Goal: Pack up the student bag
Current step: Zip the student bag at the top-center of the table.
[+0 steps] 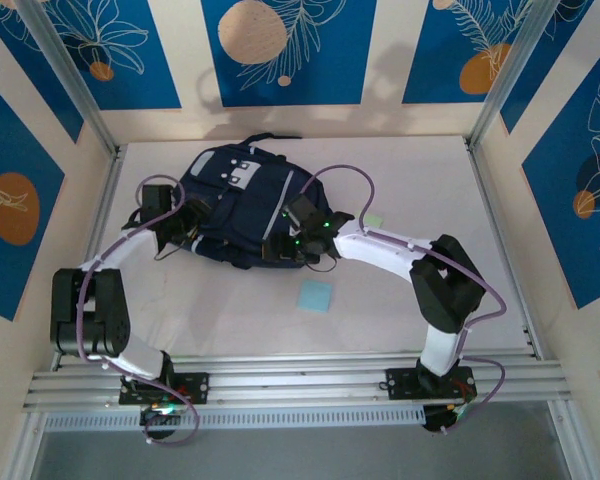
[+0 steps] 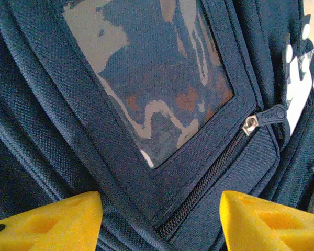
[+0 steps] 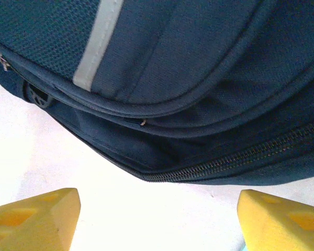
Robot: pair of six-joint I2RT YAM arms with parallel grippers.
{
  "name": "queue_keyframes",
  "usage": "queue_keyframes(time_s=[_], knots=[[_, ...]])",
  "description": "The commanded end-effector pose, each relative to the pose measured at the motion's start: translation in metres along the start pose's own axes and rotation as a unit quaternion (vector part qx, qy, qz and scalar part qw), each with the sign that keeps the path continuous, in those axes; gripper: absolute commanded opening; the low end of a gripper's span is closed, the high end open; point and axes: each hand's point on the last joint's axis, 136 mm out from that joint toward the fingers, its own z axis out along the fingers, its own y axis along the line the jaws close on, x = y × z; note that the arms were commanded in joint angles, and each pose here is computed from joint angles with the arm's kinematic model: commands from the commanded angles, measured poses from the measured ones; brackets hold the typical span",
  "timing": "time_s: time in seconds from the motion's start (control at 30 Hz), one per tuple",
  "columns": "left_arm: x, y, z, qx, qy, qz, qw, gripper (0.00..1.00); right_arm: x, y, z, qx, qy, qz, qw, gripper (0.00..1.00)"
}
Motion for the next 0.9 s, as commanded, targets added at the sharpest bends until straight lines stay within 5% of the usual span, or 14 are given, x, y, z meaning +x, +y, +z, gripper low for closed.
queue_keyframes(time_s=[0.0,0.2,0.53,0.6,0.77,0.87], knots=[[0.001,0.014,-0.012,-0.020,-0.012,-0.015,1.000,0.61,-0.004,0.012,0.004,-0.018,-0.005,0.006,1.000,0.79],[0.011,0.033,-0.021,-0.049,-0.011,0.008,0.999,0.62,-0.003,0.005,0.017,-0.005,0.006,0.019,1.000,0.79],[-0.013,0.014,0.025,-0.012,-0.020,-0.018,1.000,0.57,-0.001,-0.005,0.023,0.006,0.004,0.024,1.000,0.79],[-0.017,0.007,0.030,0.001,-0.020,-0.014,1.000,0.49,0.000,-0.009,0.026,0.009,0.006,0.029,1.000,0.78],[-0.015,0.005,0.032,0.022,-0.022,-0.018,0.999,0.02,-0.008,-0.027,0.034,0.029,0.000,0.040,0.999,0.78],[-0.006,0.009,0.024,0.029,-0.019,-0.022,0.999,0.00,-0.025,-0.043,0.036,0.047,-0.011,0.042,0.998,0.78]])
